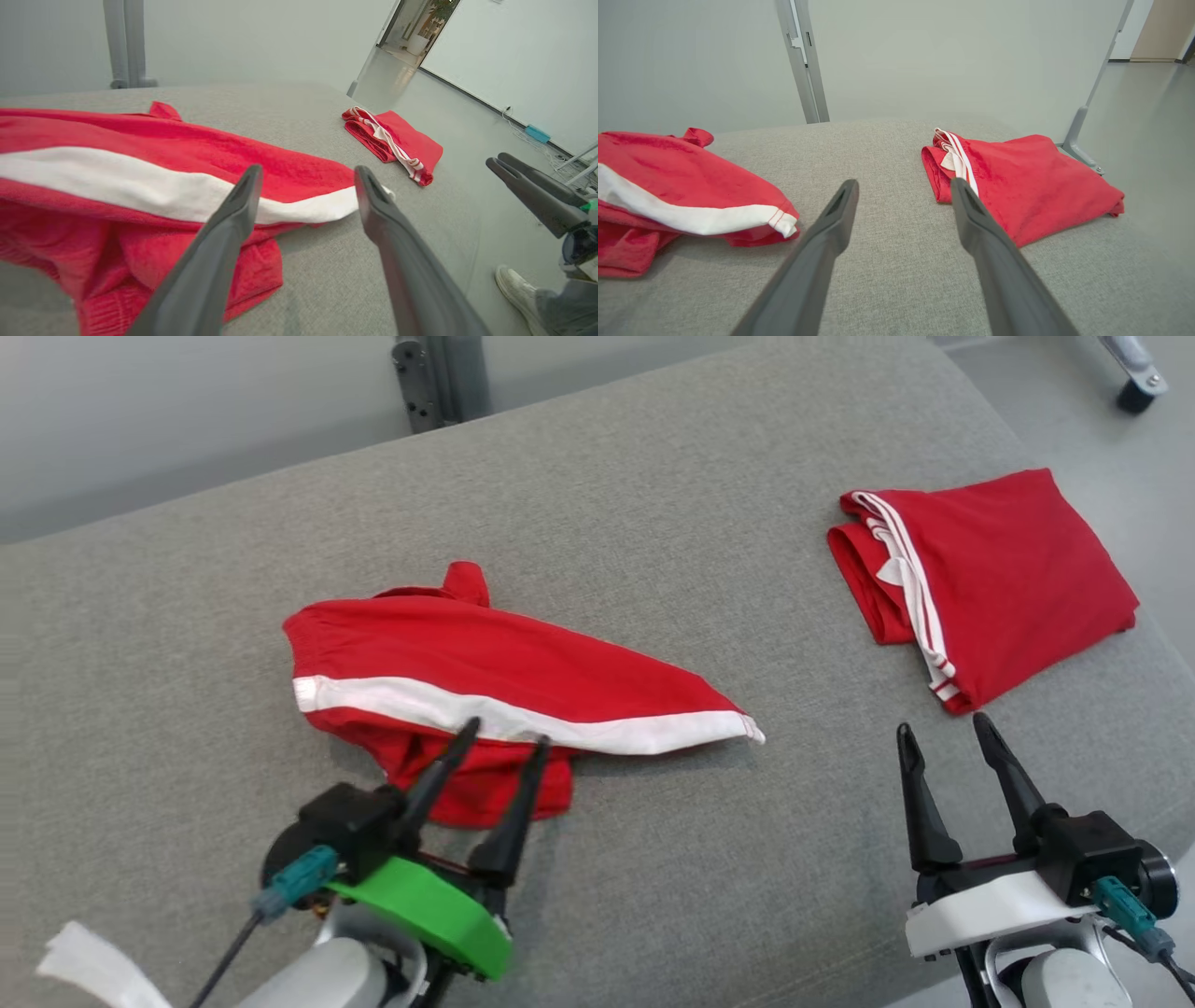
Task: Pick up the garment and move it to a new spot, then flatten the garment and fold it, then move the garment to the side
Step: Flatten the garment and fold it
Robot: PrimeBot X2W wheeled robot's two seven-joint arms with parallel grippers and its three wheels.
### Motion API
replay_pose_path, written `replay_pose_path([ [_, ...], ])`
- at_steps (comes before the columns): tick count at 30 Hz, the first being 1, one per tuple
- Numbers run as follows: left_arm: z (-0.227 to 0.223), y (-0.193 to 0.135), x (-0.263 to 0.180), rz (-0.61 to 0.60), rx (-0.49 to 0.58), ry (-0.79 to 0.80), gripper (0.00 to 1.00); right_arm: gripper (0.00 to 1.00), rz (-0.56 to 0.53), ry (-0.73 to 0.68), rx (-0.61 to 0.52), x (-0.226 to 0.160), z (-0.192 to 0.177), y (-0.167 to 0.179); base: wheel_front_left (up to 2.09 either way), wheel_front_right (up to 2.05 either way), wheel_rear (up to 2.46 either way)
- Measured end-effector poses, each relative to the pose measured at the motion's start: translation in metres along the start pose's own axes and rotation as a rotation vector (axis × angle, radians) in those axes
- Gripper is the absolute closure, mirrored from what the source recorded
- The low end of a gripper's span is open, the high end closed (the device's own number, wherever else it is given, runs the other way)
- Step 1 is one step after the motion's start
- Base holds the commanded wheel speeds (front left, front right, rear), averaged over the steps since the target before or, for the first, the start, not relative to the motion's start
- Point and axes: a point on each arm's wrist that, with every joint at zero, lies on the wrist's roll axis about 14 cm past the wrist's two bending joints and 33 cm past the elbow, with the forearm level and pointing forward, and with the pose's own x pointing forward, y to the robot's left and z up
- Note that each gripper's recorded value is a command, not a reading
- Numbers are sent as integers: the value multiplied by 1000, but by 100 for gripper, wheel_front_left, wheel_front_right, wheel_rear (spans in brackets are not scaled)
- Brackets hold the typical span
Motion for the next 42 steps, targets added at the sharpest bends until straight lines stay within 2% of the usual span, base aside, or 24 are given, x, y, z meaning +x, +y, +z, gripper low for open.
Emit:
replay_pose_path([
  [1, 9, 13, -7, 53, 29, -30, 0, 0, 8, -15, -8, 2, 4, 2, 0, 0, 0],
  [3, 23, 37, -28, 182, 18, -79, 0, 0, 23, -43, -25, 6, 12, 5, 0, 0, 0],
  [7, 55, 81, -78, 404, 124, -193, 0, 0, 54, -63, -40, 9, 18, 13, 0, 0, 0],
  [10, 47, 102, -124, 543, 137, -201, 0, 0, 86, -78, -39, 12, 21, 23, 0, 0, 0],
  [20, 34, 124, -226, 774, 149, -277, 0, 0, 155, -25, 6, 2, 3, 44, 0, 0, 0],
  [29, 29, 124, -256, 836, 154, -324, 0, 0, 195, -3, 20, -5, -4, 57, 0, 0, 0],
  [38, 29, 129, -255, 845, 151, -328, 0, 0, 207, -2, 22, -5, -5, 61, 0, 0, 0],
  [40, 32, 129, -249, 831, 152, -334, 0, 0, 232, -7, 1, -5, -3, 69, 0, 0, 0],
  [42, 37, 128, -240, 807, 134, -356, 0, 0, 287, -20, -71, -3, -1, 80, 0, 0, 0],
])
